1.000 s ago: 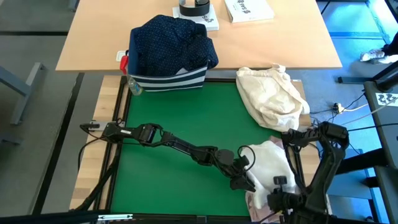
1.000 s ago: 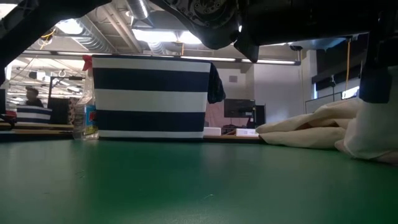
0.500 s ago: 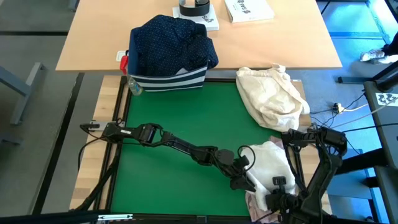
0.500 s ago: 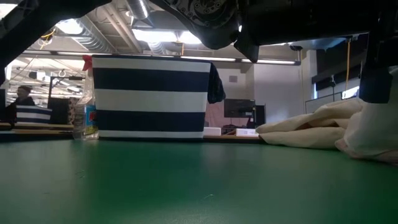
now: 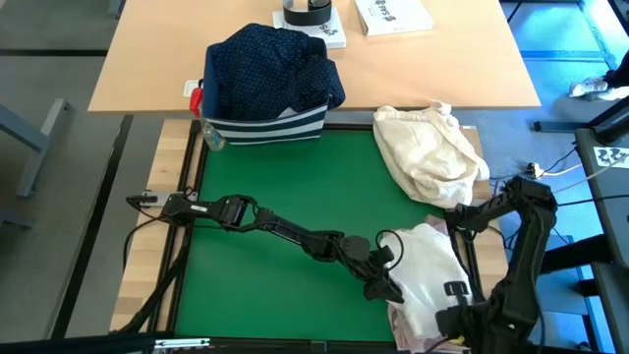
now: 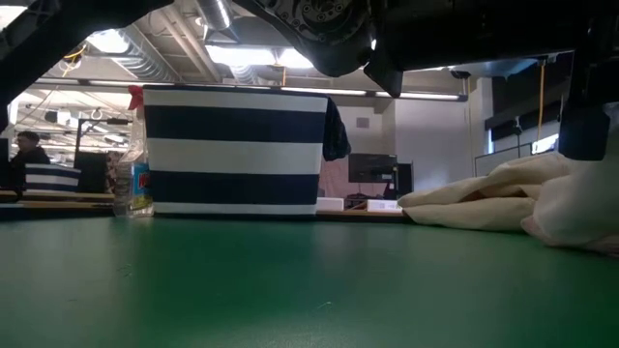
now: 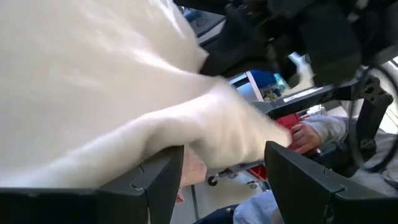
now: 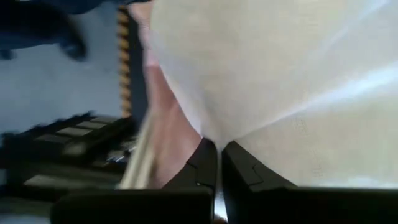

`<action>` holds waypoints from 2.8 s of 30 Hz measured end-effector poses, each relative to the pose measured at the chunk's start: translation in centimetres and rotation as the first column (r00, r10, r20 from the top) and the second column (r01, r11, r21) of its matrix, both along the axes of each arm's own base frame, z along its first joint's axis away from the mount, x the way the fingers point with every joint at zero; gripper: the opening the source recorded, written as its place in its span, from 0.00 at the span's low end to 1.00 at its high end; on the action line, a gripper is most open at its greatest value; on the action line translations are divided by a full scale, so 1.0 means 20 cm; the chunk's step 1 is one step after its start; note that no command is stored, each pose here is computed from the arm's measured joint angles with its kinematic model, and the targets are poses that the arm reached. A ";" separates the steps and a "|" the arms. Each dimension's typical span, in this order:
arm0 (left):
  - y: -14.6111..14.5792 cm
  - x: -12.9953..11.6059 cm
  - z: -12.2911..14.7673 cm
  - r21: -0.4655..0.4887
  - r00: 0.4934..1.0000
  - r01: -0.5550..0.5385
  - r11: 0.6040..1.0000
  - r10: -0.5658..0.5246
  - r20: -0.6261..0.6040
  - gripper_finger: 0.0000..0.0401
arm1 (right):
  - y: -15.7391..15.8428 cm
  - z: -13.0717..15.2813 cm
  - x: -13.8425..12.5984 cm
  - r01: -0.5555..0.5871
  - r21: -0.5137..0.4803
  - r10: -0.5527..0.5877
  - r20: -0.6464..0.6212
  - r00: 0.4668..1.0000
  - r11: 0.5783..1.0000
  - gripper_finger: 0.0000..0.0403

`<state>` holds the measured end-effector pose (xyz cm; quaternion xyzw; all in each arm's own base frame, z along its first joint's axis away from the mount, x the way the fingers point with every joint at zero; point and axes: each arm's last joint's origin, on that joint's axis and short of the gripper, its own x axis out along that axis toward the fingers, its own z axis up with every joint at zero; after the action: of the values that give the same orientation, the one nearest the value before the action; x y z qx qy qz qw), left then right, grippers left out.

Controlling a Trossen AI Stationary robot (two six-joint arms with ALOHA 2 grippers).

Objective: Fold laundry
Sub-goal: Stack the white polo on top of the red polo

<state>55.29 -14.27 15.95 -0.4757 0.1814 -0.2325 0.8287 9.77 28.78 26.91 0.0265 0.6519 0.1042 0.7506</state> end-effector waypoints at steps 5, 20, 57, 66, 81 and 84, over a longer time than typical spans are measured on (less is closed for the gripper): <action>0.00 0.00 0.00 -0.001 1.000 0.001 1.000 -0.001 -0.001 0.55 | 0.02 0.08 -0.01 -0.031 0.152 0.037 -0.037 0.999 0.988 0.01; 0.00 0.00 0.00 -0.001 1.000 0.006 1.000 -0.006 -0.007 0.55 | 0.13 -0.26 0.03 0.189 0.078 -0.179 -0.116 0.977 0.979 0.05; 0.60 -0.80 0.41 0.741 0.731 0.315 0.594 0.347 -0.588 0.55 | -0.87 -0.49 0.49 0.146 0.025 -0.148 0.144 0.978 0.989 0.10; 0.73 -1.02 0.35 0.742 0.711 0.260 0.618 0.398 -0.580 0.55 | -1.08 -0.40 0.35 0.363 -0.193 -0.334 0.168 0.928 0.911 0.02; 0.75 -1.03 0.35 0.683 0.805 0.124 0.720 0.329 -0.493 0.55 | -0.96 -0.10 0.33 0.303 0.211 -0.363 0.381 0.850 0.930 0.02; 0.71 -1.02 0.36 0.669 0.819 0.090 0.738 0.327 -0.471 0.55 | -0.84 -0.05 0.31 0.182 0.345 -0.335 0.461 0.821 0.921 0.02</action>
<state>34.97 -0.11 23.23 -0.2061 0.4545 0.0539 0.8649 16.01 11.89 25.98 0.1950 0.3971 0.0964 0.8916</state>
